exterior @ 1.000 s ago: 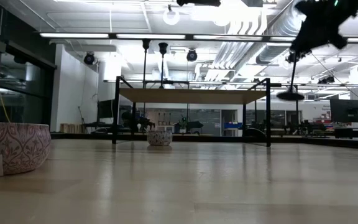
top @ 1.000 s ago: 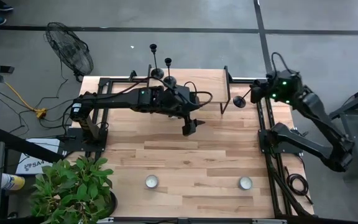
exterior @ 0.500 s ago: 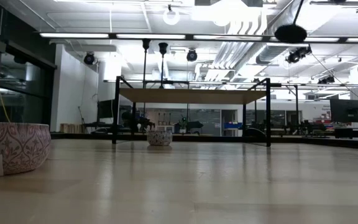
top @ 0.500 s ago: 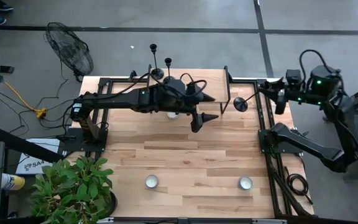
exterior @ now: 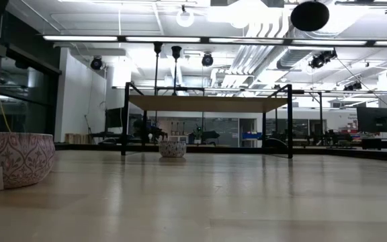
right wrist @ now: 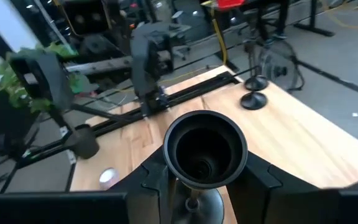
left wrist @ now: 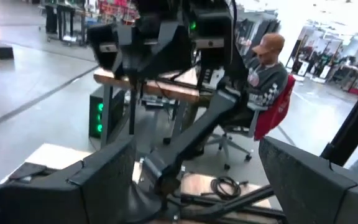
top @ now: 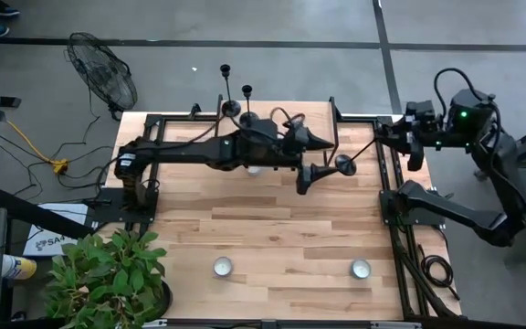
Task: Pick & Place candle stick holders
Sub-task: Put the black candle holder on the shelf
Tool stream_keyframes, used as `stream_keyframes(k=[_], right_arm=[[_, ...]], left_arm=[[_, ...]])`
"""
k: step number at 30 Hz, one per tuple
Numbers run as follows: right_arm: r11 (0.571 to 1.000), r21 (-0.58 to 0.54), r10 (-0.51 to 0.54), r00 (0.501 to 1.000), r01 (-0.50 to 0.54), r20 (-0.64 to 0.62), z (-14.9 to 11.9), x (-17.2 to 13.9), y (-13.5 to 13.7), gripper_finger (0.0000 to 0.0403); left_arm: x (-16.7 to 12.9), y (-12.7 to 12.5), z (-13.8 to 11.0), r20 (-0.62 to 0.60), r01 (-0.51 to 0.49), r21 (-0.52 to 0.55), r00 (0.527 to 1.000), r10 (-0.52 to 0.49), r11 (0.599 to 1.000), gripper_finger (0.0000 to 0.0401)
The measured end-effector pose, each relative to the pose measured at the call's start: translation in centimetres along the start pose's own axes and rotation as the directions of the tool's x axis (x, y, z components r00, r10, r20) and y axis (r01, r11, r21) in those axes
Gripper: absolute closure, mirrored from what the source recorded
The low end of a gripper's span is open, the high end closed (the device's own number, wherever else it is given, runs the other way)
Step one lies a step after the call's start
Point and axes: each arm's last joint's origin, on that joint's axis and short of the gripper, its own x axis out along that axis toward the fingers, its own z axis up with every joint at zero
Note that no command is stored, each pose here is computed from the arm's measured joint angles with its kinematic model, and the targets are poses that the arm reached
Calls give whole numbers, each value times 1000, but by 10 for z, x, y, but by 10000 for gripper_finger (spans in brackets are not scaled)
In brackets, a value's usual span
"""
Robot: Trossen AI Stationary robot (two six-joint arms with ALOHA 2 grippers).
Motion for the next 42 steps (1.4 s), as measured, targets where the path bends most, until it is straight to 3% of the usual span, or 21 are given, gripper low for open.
stream_keyframes(k=[2,9,22,33,37,42], right_arm=[[1000,-7,28,1000,-28,-8,3,6,-1,293],[992,-38,119,992,-120,-41,11,31,-4,293],[965,-81,238,965,-248,-113,18,89,-1,293],[951,-104,279,953,-292,-121,19,106,7,293],[952,-106,273,954,-286,-121,19,107,8,293],[953,-106,271,955,-284,-121,19,106,8,293]], left_arm=[[4,1,-6,-26,-8,-5,1000,8,1000,66],[12,6,-2,59,-57,14,997,56,998,66],[13,15,-9,2,-154,40,988,154,987,66],[12,19,-14,-37,-241,44,969,243,969,68],[12,19,-14,-41,-242,45,969,244,969,94],[12,19,-15,-45,-243,46,969,245,969,158]])
